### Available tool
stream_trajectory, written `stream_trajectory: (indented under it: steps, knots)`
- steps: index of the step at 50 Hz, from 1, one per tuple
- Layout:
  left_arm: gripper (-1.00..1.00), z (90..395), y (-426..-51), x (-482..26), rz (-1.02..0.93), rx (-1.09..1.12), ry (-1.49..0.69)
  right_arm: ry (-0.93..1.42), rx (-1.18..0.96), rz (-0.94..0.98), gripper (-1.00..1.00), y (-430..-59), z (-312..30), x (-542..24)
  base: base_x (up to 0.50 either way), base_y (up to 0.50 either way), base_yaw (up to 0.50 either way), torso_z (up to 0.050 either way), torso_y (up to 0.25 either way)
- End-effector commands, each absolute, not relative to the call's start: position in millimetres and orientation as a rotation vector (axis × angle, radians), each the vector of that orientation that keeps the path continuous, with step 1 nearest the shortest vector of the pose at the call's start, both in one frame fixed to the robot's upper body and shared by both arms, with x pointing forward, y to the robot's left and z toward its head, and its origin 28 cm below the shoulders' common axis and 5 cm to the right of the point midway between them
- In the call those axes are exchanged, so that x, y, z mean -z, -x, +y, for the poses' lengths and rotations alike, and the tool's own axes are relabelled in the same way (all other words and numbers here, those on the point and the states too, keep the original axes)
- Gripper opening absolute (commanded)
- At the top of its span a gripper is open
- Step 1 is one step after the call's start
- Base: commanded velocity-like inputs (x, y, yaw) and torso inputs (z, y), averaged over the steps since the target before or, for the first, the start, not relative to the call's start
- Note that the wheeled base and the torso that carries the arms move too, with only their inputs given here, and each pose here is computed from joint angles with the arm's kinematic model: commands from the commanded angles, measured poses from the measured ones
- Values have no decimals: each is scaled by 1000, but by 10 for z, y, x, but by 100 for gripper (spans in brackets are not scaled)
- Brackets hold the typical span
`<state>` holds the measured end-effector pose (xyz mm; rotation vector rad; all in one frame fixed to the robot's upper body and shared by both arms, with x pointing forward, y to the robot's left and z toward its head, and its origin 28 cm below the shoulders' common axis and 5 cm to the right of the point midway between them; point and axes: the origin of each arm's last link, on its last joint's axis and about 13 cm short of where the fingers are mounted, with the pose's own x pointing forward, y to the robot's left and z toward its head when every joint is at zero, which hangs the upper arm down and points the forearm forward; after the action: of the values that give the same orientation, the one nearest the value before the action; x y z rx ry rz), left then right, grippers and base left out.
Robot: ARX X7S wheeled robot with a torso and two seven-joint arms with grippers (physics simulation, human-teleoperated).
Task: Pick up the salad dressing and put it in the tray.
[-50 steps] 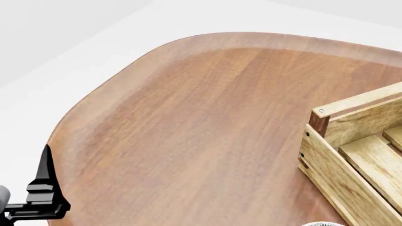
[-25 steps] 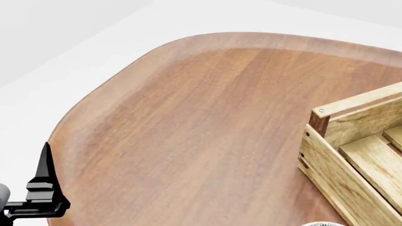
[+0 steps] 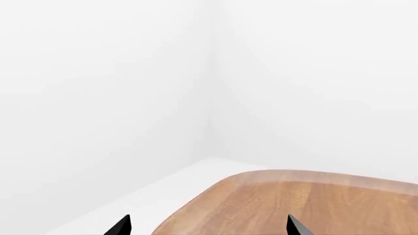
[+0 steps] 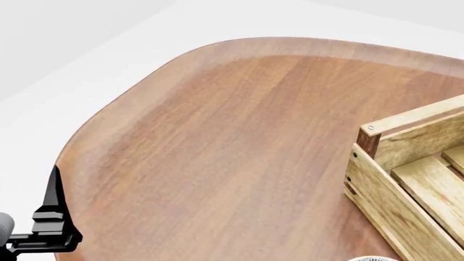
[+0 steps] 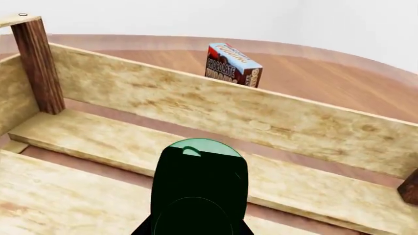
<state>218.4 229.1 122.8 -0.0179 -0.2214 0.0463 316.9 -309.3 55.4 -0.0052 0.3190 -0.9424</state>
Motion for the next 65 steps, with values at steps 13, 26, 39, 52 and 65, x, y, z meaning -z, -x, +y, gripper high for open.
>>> stream_trajectory:
  steps: [13, 26, 39, 52, 65]
  knots:
    - [100, 2293, -2183, -1214, -218, -48, 16, 47, 953, 311, -100, -3124, -3109, -494, 0, 0, 0, 0, 1]
    - [100, 2285, -2174, -1219, -219, -45, 13, 32, 967, 324, -100, -3013, -3142, -378, 0, 0, 0, 0, 0]
    - [100, 2286, -2175, -1215, -220, -45, 13, 52, 979, 332, -100, -2967, -3135, -314, 0, 0, -2, 0, 0]
    - [100, 2285, -2176, -1222, -222, -43, 13, 54, 1004, 354, 100, -2883, -3170, -247, 0, 0, 0, 0, 0]
    - [100, 2285, -2179, -1238, -225, -42, 11, 59, 998, 359, 100, -2865, -3147, -208, 0, 0, 0, 0, 0]
